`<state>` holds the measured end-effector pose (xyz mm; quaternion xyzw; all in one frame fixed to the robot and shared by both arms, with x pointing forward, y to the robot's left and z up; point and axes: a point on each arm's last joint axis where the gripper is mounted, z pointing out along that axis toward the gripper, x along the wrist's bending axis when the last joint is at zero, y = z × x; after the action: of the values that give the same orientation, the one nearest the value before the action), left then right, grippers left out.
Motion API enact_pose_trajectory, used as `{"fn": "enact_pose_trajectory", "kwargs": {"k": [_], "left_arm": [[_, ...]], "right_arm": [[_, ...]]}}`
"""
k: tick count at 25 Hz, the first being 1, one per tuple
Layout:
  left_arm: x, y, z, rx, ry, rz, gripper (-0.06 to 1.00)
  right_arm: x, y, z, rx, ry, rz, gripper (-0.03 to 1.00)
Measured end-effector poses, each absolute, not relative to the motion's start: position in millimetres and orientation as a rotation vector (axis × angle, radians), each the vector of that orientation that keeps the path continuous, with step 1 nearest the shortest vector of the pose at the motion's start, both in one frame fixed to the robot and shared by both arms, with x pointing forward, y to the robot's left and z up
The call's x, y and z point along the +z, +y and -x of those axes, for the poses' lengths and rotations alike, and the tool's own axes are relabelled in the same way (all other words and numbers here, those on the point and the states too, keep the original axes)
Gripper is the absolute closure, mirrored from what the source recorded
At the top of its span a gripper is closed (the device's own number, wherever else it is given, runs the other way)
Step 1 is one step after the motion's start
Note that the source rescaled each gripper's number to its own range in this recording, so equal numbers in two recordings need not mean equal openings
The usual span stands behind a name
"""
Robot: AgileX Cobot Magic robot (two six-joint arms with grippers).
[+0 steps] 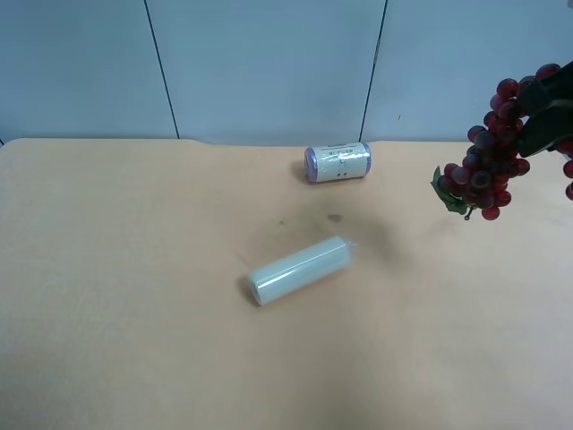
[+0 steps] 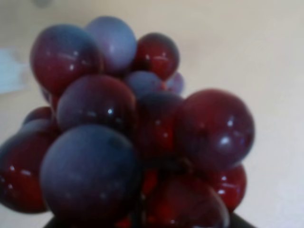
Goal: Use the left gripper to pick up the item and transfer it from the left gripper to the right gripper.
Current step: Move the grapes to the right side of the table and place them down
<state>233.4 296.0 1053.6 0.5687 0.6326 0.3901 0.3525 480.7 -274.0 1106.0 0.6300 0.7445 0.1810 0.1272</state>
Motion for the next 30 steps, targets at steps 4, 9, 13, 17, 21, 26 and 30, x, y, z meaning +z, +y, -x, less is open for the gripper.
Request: {"fn": "enact_pose_trajectory", "kwargs": {"k": [4, 9, 13, 17, 21, 26, 30], "left_arm": [[1053.6, 296.0, -233.4, 1.009, 1.637, -1.471, -0.05], [1053.6, 296.0, -233.4, 1.009, 1.637, -1.471, -0.05], [1053.6, 296.0, -233.4, 1.009, 1.637, -1.471, -0.05], [1053.6, 296.0, -233.4, 1.009, 1.637, -1.471, -0.05], [1053.6, 296.0, -233.4, 1.009, 1.637, -1.471, -0.05], [1053.6, 296.0, -233.4, 1.009, 1.637, -1.471, -0.05], [1053.6, 296.0, -233.4, 1.009, 1.637, -1.471, -0.05]], "right_arm": [[1086.0, -283.1, -506.5, 0.508, 2.123, -1.883, 0.97], [1072.0, -289.1, -544.6, 0.486, 2.114, -1.905, 0.97], [1070.7, -289.3, -576.3, 0.524, 2.087, -1.884, 0.97], [1044.9, -289.0, -586.4, 0.454, 2.141, -1.933, 0.97], [1007.6, -283.7, -582.3, 0.356, 2.228, -1.976, 0.97], [975.0, -270.9, -566.6, 0.275, 2.32, -1.982, 0.97], [960.1, -264.3, -553.8, 0.223, 2.367, -1.992, 0.97]]}}
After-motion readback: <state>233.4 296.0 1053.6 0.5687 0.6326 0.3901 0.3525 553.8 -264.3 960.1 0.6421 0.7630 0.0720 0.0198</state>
